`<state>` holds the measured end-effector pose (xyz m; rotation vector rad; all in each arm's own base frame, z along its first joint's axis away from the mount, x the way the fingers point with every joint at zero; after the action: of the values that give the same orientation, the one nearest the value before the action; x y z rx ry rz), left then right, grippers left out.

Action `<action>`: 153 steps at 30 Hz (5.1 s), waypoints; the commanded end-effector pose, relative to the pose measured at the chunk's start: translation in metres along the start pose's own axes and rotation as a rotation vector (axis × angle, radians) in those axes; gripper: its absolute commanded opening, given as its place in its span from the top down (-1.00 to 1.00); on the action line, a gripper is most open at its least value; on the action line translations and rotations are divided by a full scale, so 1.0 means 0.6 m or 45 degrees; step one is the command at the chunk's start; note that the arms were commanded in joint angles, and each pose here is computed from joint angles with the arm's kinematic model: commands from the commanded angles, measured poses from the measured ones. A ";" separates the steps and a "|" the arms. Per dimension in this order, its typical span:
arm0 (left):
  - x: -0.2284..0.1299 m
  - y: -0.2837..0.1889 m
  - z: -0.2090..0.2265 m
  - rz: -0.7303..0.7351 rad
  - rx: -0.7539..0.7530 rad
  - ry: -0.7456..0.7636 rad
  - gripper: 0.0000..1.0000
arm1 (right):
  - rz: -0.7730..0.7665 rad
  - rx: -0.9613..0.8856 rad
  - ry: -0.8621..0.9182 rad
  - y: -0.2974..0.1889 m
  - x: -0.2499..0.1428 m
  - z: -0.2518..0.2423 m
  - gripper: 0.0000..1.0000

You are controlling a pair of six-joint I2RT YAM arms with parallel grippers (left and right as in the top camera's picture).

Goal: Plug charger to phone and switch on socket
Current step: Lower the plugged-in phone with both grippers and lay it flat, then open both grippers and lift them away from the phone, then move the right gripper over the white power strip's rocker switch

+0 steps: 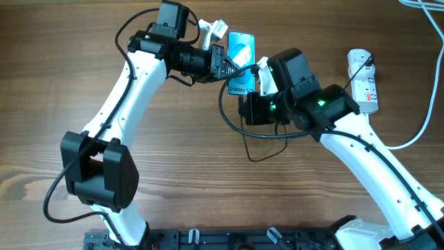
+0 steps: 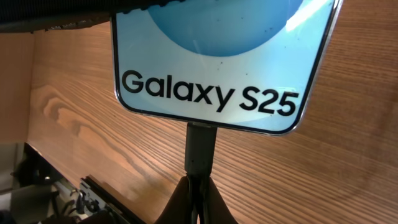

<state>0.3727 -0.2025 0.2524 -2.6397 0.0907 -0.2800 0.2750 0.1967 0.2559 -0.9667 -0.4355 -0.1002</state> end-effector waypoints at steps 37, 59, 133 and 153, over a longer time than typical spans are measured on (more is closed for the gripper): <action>-0.048 0.143 0.219 0.196 0.627 -0.330 0.91 | 0.057 -0.102 0.191 -0.044 -0.020 -0.025 -0.99; -0.054 0.147 0.272 0.200 0.826 -0.348 0.42 | 0.135 -0.148 0.217 -0.046 -0.039 -0.033 -0.99; -0.117 -0.271 -0.055 -0.763 1.104 -0.253 -1.00 | -0.083 -1.019 0.931 -0.146 0.007 -0.733 -0.99; -0.117 -0.271 -0.055 -0.763 1.104 -0.253 -1.00 | -0.144 -0.890 0.961 -0.090 0.003 -0.761 -0.99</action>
<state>0.3002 -0.0683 0.3416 -1.7597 -0.7031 -0.1920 0.4103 -0.2078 0.0938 -1.5137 0.2316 -0.7466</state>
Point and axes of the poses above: each gripper's point midway between its finger pads, its own y axis out along the fingers, its own z axis along the line the jaws close on, x = y × z, the point moved 7 cm from there along -y, back along the fingers, and after that the axes turned 4 degrees about -y, right-handed, at the moved point
